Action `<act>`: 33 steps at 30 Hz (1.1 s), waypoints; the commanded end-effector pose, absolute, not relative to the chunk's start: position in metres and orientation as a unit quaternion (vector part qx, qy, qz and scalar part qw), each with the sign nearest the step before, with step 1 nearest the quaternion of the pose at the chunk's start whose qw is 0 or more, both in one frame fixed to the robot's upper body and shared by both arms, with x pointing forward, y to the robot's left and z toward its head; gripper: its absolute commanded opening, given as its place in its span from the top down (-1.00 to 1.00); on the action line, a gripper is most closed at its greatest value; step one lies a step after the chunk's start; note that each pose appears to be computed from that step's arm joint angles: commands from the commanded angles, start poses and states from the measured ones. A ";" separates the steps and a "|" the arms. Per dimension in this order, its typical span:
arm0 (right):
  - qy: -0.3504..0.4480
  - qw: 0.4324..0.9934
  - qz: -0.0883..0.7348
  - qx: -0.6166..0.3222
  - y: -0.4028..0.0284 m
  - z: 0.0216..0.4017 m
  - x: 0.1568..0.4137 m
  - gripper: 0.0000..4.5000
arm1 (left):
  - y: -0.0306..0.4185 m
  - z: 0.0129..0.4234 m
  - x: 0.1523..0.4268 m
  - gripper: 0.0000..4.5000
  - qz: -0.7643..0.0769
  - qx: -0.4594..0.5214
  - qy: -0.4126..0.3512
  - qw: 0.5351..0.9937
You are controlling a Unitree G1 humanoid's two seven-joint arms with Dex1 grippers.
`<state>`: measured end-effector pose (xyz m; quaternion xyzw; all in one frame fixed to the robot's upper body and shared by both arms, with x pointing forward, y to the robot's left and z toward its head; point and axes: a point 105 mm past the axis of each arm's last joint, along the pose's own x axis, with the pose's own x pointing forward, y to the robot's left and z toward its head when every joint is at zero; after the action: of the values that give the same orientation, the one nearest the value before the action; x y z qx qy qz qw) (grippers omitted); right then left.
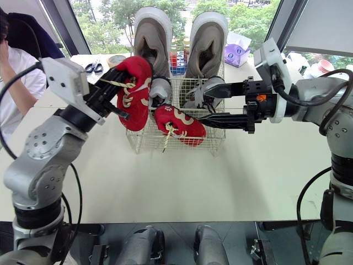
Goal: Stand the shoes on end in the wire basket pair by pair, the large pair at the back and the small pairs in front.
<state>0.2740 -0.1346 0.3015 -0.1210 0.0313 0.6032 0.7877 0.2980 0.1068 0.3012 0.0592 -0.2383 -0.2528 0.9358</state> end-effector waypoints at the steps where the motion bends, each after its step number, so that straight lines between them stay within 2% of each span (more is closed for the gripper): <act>1: 0.007 0.792 0.595 -0.137 -0.135 0.312 0.268 -1.00 | 0.101 0.306 0.300 0.98 -0.250 0.061 -0.252 0.933; 18: -0.001 0.805 0.581 -0.116 -0.140 0.306 0.266 -1.00 | 0.085 0.315 0.295 0.98 -0.260 0.011 -0.240 0.935; 22: -0.004 0.807 0.580 -0.112 -0.140 0.305 0.266 -1.00 | 0.089 0.290 0.297 0.98 -0.250 0.046 -0.206 0.945; 26: -0.002 0.808 0.580 -0.107 -0.141 0.302 0.267 -1.00 | 0.108 0.258 0.302 0.98 -0.198 0.062 -0.182 0.961; 31: -0.004 0.807 0.582 -0.105 -0.140 0.303 0.268 -1.00 | 0.112 0.236 0.302 0.98 -0.188 0.063 -0.166 0.966; 33: -0.008 0.808 0.580 -0.103 -0.141 0.304 0.270 -1.00 | 0.120 0.238 0.303 0.98 -0.154 0.073 -0.182 0.969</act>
<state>0.2727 -0.1399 0.2893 -0.0956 0.0285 0.5802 0.8083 0.2962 0.1243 0.2593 0.0655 -0.2175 -0.1543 0.9616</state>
